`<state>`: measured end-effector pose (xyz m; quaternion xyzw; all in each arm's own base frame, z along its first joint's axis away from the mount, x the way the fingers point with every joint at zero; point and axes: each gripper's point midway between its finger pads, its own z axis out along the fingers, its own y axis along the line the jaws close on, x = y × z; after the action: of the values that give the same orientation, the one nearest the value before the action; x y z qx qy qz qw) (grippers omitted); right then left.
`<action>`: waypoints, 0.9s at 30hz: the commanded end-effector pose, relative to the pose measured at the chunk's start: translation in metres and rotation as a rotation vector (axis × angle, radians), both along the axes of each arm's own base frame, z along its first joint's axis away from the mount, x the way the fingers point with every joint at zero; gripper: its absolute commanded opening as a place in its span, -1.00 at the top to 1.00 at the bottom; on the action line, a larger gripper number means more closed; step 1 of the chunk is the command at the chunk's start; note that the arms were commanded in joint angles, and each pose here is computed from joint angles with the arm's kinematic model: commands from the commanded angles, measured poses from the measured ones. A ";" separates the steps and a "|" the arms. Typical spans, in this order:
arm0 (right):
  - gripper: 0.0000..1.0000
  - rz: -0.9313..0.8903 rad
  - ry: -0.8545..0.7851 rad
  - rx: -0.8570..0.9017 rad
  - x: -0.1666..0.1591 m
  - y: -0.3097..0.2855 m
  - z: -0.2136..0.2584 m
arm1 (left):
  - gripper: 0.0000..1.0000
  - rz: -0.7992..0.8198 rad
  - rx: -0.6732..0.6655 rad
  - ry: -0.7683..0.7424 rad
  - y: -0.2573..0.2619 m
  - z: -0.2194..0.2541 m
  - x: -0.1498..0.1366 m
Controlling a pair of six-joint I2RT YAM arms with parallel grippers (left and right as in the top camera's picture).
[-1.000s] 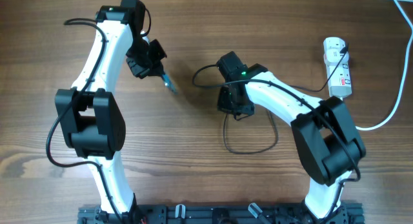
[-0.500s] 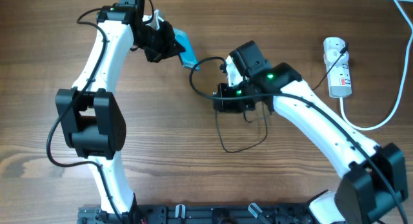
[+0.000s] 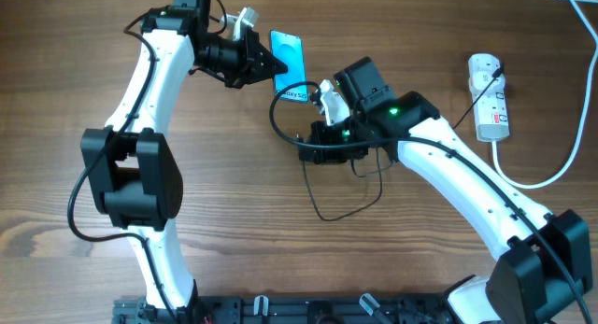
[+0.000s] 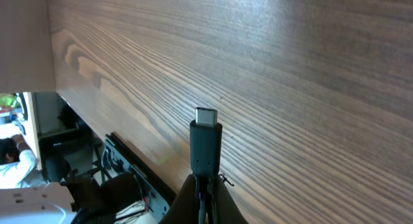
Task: Plug charger to phone and switch on socket
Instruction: 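Bring the cable plug up to the phone's bottom port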
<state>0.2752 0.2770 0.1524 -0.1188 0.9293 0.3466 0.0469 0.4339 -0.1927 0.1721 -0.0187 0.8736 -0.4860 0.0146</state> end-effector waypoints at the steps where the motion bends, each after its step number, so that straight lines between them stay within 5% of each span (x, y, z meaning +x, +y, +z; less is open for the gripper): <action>1: 0.91 0.019 -0.080 0.049 0.008 0.006 0.021 | 0.92 -0.066 -0.056 -0.092 -0.013 0.025 -0.007; 27: 0.91 -0.113 -0.206 -0.029 0.045 -0.003 0.020 | 0.92 -0.118 -0.054 -0.112 -0.025 0.024 -0.016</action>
<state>0.3122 0.2749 0.1550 -0.1041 0.9338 0.3164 0.1308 0.4221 -0.2132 0.1719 0.0360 0.8729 -0.4862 0.0177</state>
